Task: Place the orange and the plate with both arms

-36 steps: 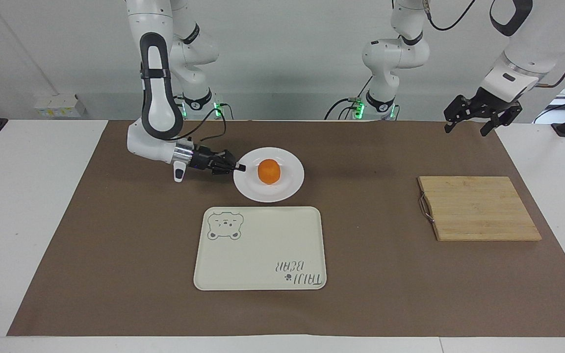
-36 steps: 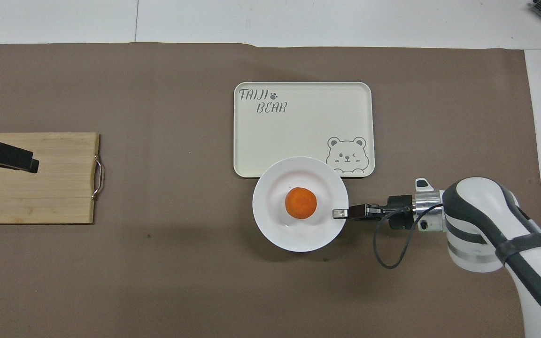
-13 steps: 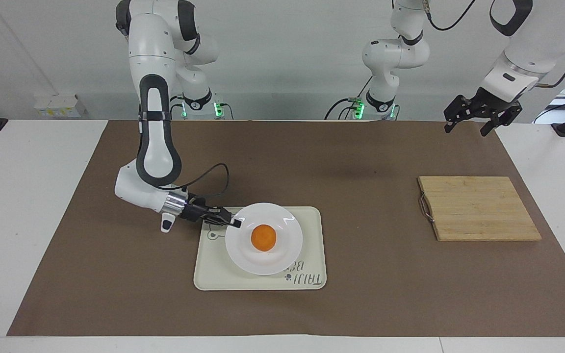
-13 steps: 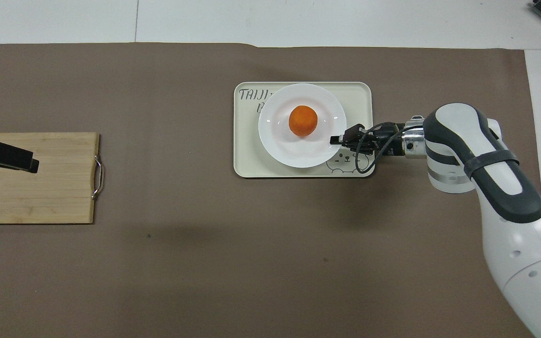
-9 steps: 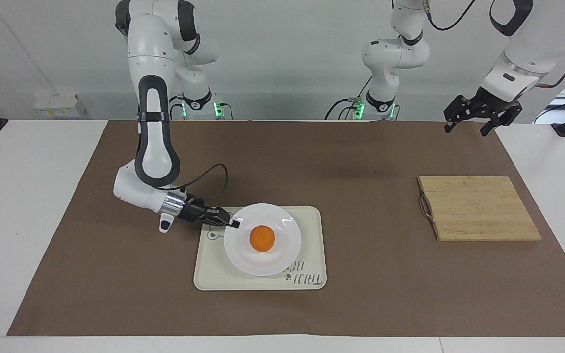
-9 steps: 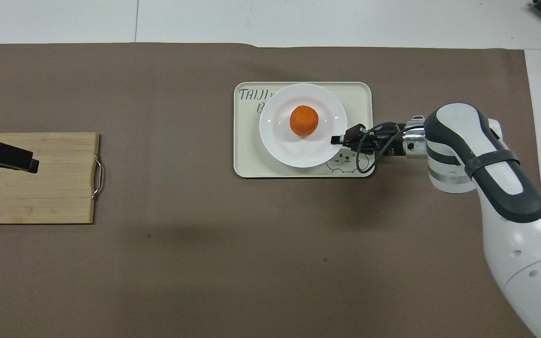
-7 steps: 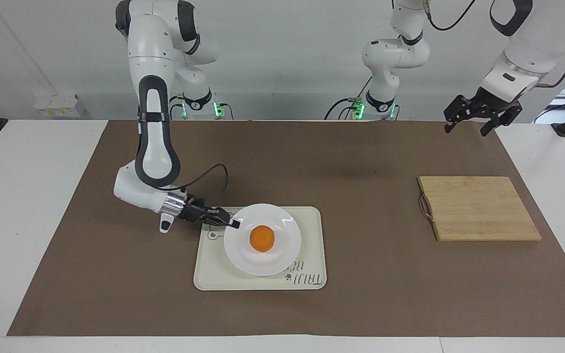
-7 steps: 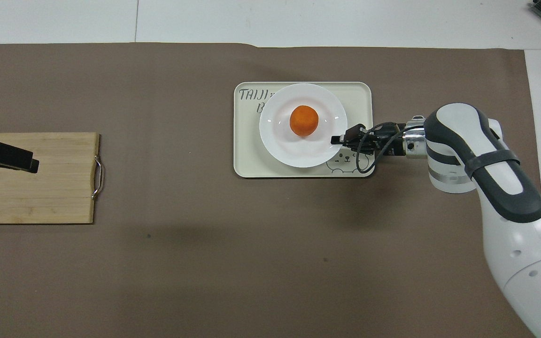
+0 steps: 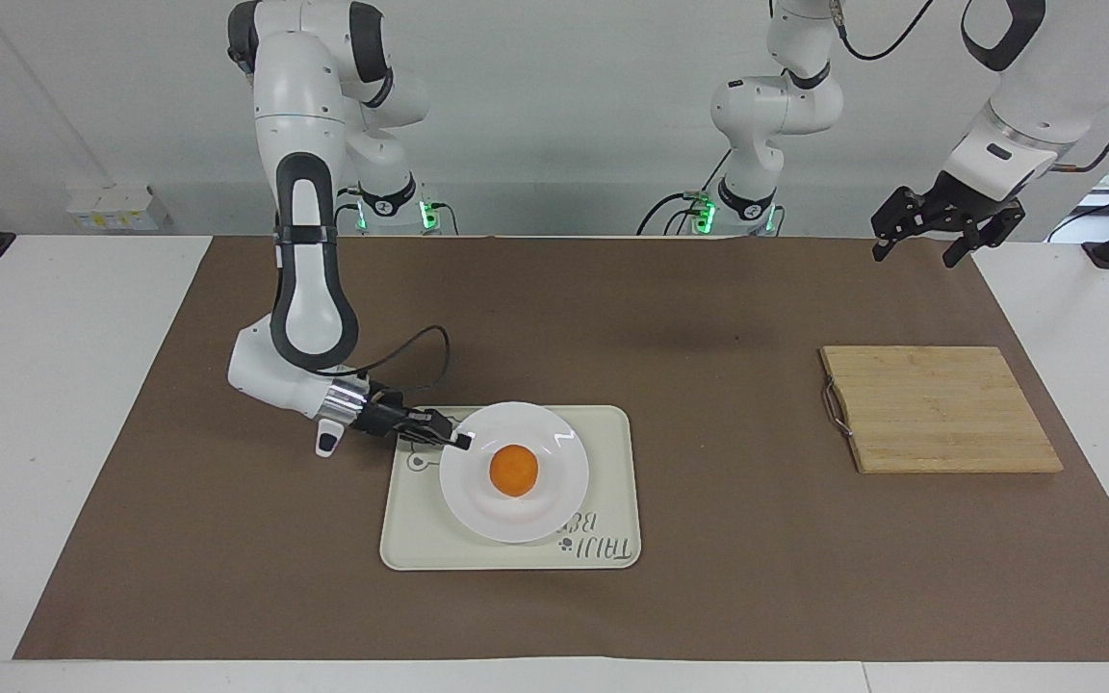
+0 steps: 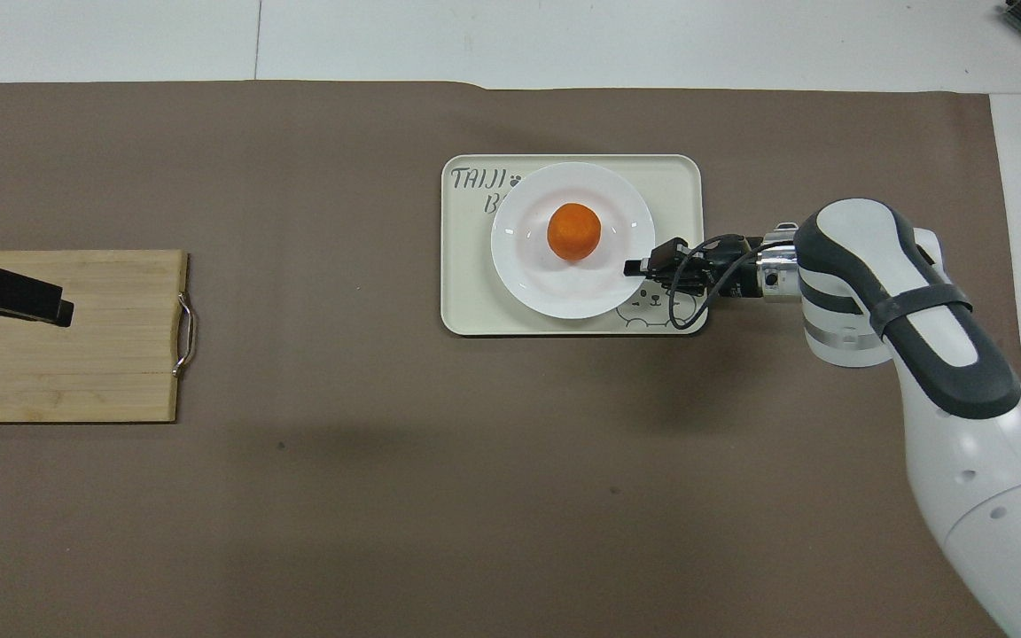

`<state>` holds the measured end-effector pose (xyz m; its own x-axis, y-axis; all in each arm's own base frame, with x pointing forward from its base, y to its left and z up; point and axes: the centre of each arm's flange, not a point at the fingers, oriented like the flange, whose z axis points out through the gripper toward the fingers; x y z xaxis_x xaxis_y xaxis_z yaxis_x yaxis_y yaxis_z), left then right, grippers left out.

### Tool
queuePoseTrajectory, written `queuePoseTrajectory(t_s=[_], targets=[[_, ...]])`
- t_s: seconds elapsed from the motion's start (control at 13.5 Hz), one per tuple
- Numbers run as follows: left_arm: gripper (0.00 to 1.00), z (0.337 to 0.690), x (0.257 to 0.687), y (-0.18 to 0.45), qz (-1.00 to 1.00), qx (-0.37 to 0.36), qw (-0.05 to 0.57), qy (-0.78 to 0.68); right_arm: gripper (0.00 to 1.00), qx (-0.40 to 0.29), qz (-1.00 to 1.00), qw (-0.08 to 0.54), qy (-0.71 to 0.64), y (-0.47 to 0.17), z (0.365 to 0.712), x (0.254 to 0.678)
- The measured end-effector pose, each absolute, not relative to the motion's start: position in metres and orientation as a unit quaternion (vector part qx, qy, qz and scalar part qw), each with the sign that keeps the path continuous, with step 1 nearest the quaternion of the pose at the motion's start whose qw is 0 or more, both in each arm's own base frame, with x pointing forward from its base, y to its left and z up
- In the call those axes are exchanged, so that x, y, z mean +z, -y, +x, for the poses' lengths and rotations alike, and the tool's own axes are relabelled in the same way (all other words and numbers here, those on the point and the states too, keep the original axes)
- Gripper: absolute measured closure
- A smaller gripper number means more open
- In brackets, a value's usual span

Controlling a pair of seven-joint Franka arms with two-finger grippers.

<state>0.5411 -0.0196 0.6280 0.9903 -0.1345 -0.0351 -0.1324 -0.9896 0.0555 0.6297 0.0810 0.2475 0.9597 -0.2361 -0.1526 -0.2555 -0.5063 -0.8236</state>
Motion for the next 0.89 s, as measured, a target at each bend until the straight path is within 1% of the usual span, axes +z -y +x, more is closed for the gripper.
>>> queuePoseTrajectory(t_s=[0.07, 0.37, 0.45, 0.59, 0.67, 0.89], targets=[[0.0, 0.541, 0.628, 0.02, 0.997, -0.019, 0.027, 0.067, 0.78, 0.01, -0.868, 0.476, -0.142, -0.081, 0.63, 0.248], [0.0, 0.541, 0.628, 0.02, 0.997, -0.019, 0.027, 0.067, 0.37, 0.008, -0.868, 0.476, -0.14, -0.081, 0.632, 0.251], [0.0, 0.541, 0.628, 0.02, 0.997, -0.019, 0.027, 0.067, 0.25, 0.01, -0.872, 0.47, -0.136, -0.081, 0.632, 0.254], [0.0, 0.541, 0.628, 0.02, 0.997, -0.019, 0.027, 0.067, 0.05, 0.016, -0.883, 0.45, -0.128, -0.08, 0.635, 0.265], [0.0, 0.541, 0.628, 0.02, 0.997, -0.019, 0.027, 0.067, 0.0, 0.016, -0.888, 0.443, -0.125, -0.079, 0.637, 0.273], [0.0, 0.541, 0.628, 0.02, 0.997, -0.019, 0.027, 0.067, 0.0, 0.009, -0.907, 0.409, -0.098, -0.073, 0.637, 0.302]])
